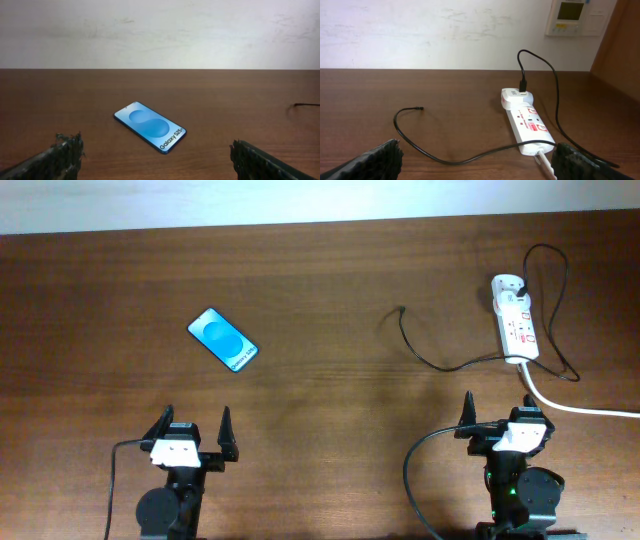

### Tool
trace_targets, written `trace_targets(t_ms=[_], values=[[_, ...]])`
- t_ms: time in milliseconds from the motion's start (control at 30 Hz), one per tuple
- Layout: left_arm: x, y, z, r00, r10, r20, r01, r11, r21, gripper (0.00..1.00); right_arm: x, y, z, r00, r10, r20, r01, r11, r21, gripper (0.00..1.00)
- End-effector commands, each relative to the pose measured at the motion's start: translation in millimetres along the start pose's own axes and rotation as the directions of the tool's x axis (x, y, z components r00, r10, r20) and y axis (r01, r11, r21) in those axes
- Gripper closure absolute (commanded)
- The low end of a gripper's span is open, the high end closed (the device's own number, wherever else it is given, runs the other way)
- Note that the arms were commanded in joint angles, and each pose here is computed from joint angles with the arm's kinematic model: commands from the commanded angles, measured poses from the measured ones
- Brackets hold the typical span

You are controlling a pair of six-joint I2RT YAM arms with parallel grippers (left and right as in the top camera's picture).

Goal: Plug charger to phone and switch on socket

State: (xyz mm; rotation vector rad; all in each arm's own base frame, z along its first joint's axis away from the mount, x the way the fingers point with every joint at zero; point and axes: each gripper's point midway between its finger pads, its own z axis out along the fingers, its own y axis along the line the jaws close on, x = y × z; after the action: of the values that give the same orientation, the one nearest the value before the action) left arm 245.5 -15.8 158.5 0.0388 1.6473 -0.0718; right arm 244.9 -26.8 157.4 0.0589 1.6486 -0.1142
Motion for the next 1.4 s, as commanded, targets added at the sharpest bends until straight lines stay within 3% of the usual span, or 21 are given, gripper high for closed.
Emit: trace_targets(t_ms=[0, 1367], values=[[14.4, 15.7, 2.7, 0.998, -0.014, -0.056, 0.009, 0.996, -0.085, 0.01, 2.0, 3.2, -0.1, 1.0, -0.007, -0.002, 0.007, 1.0, -0.016, 0.01], [14.8, 14.4, 2.8, 0.998, -0.014, -0.058, 0.01, 0.997, -0.077, 0.01, 1.9, 3.2, -0.1, 1.0, -0.007, -0.002, 0.007, 1.0, -0.016, 0.01]])
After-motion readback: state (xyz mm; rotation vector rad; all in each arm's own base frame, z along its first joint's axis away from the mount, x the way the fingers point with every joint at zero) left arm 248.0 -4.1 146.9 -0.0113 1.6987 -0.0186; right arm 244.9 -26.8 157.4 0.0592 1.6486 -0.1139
